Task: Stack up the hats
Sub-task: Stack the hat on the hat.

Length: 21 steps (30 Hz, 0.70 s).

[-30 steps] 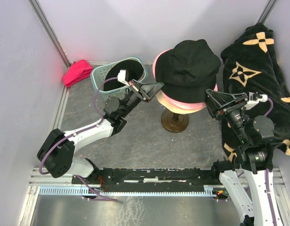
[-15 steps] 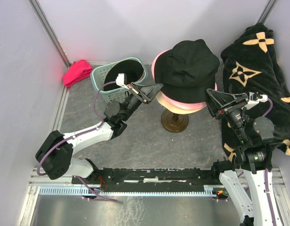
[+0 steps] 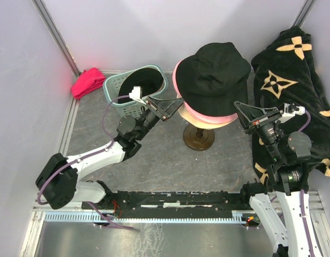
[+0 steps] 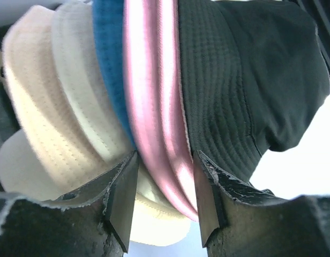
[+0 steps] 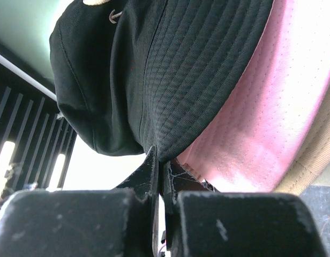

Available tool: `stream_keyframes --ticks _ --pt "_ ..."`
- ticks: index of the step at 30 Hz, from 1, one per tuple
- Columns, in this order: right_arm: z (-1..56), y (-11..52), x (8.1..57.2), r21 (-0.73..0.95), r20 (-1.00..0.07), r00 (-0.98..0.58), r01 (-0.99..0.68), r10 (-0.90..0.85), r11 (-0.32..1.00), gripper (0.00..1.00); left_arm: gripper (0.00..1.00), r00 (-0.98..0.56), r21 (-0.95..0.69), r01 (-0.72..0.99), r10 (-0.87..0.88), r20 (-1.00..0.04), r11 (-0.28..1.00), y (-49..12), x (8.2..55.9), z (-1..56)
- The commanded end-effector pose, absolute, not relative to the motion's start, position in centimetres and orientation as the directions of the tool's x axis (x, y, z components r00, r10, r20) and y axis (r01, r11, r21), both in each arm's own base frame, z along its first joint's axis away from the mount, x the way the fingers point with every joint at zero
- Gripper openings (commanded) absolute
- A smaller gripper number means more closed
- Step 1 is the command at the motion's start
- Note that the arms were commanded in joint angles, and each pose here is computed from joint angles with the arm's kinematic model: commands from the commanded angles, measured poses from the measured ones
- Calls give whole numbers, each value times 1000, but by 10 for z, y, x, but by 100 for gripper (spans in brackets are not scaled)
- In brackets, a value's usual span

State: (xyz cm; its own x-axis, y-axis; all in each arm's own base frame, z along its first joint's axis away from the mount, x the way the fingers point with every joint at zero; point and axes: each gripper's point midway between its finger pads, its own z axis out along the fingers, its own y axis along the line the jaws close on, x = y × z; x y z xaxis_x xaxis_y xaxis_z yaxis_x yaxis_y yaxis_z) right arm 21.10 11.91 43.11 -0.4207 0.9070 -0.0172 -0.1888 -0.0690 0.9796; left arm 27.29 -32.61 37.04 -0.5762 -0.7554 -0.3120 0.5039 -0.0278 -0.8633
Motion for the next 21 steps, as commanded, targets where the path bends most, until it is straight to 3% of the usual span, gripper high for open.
stream_keyframes --ticks 1,11,21 --pt "432 124 207 975 -61 -446 -219 893 -43 2 53 -505 -860 506 -785 -359 68 -307 290 370" --pt "428 125 204 975 -72 -448 -220 891 -32 2 57 -450 -848 526 -826 -338 61 -256 310 414" --pt "430 124 202 974 -84 -444 -227 892 -22 2 57 -615 -820 560 -723 -316 -119 -272 326 461"
